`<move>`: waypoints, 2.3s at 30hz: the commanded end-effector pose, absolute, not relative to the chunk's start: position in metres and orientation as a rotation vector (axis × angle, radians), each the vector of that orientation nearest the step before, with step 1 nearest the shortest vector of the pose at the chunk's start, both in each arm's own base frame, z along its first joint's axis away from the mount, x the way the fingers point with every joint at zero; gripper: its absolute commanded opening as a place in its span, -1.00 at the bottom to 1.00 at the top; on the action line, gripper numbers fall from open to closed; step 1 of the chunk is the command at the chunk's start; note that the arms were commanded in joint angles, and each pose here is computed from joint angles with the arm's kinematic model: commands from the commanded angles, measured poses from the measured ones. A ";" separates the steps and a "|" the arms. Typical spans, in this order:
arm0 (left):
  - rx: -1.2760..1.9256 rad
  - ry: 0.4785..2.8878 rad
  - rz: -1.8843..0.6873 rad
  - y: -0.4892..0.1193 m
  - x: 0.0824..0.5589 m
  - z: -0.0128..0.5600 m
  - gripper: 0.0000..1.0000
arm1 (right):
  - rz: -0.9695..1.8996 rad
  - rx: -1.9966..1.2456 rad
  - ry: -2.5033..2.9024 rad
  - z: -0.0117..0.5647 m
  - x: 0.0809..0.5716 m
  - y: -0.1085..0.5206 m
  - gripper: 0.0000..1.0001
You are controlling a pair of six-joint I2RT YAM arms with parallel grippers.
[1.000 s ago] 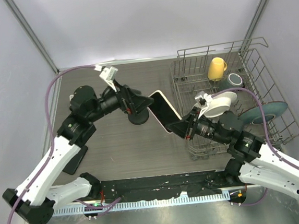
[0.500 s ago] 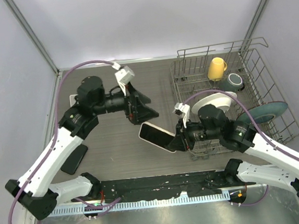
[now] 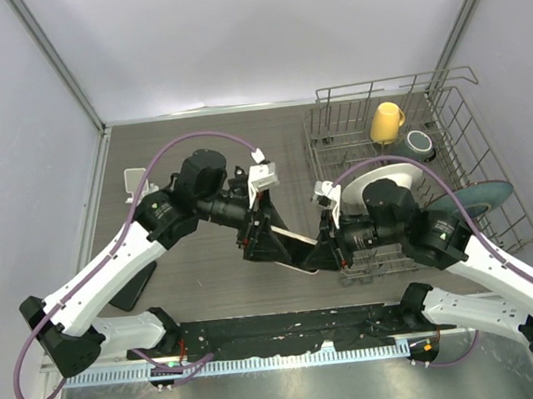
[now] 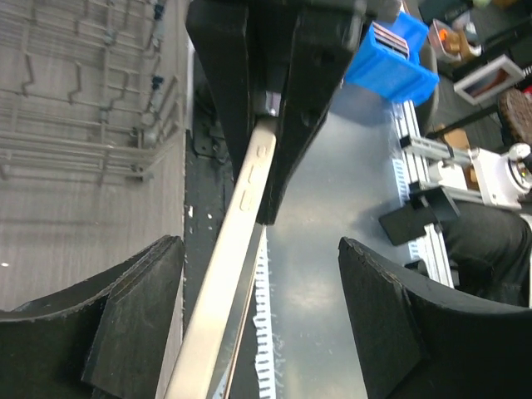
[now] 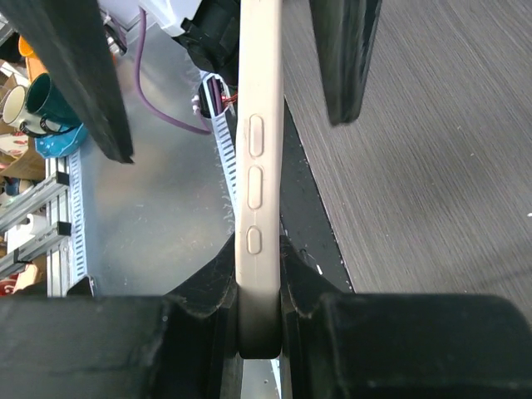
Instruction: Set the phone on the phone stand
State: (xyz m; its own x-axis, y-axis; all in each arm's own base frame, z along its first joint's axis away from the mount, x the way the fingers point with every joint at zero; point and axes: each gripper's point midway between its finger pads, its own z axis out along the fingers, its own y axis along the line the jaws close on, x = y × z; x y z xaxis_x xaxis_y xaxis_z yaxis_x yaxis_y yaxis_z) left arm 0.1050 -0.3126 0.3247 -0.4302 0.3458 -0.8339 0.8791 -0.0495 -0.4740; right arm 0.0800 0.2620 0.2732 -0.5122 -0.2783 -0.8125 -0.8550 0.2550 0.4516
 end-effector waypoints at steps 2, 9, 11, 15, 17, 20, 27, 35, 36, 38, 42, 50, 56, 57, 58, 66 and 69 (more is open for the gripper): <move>1.394 1.712 -1.494 -0.309 0.088 0.327 0.47 | 1.298 -1.089 1.711 0.329 0.073 0.264 -0.99; 1.415 1.677 -1.515 -0.308 0.082 0.332 -0.30 | 1.280 -1.111 1.703 0.337 0.073 0.263 -1.00; 1.382 1.685 -1.453 -0.309 0.090 0.331 -0.93 | 1.254 -1.087 1.693 0.340 0.078 0.261 -1.00; 1.192 1.709 -1.272 -0.306 0.121 0.337 -1.00 | 1.162 -0.944 1.732 0.337 0.102 0.261 -0.37; 1.130 1.693 -1.245 -0.306 0.128 0.343 -1.00 | 1.138 -0.878 1.748 0.333 0.111 0.260 0.15; 1.036 1.657 -1.219 -0.303 0.137 0.356 -1.00 | 1.154 -0.774 1.708 0.333 0.122 0.265 0.26; 0.894 1.621 -1.215 -0.299 0.151 0.373 -1.00 | 1.285 -0.678 1.620 0.322 0.128 0.284 -0.71; 0.862 1.620 -1.303 -0.303 0.152 0.377 -1.00 | 1.372 -0.529 1.432 0.336 0.144 0.295 -0.28; 0.865 1.613 -1.313 -0.304 0.152 0.377 -1.00 | 1.367 -0.513 1.423 0.338 0.147 0.294 -0.43; 0.875 1.614 -1.321 -0.304 0.151 0.376 -1.00 | 1.347 -0.498 1.391 0.345 0.149 0.290 -0.81; 0.891 1.613 -1.336 -0.305 0.148 0.377 -1.00 | 1.278 -0.481 1.400 0.347 0.152 0.279 -1.00; 0.996 1.640 -1.414 -0.307 0.136 0.373 0.43 | 1.210 -0.603 1.445 0.344 0.137 0.266 -1.00; 1.080 1.655 -1.416 -0.304 0.127 0.364 0.36 | 1.222 -0.729 1.481 0.344 0.122 0.268 -1.00; 1.096 1.647 -1.421 -0.303 0.125 0.365 0.39 | 1.229 -0.745 1.496 0.342 0.120 0.270 -1.00; 1.101 1.652 -1.423 -0.303 0.123 0.365 0.43 | 1.235 -0.765 1.506 0.340 0.118 0.271 -1.00; 1.194 1.615 -1.508 -0.301 0.105 0.364 0.59 | 1.292 -0.922 1.569 0.330 0.097 0.276 -1.00; 1.251 1.613 -1.562 -0.302 0.096 0.361 0.35 | 1.309 -0.936 1.547 0.335 0.094 0.276 -1.00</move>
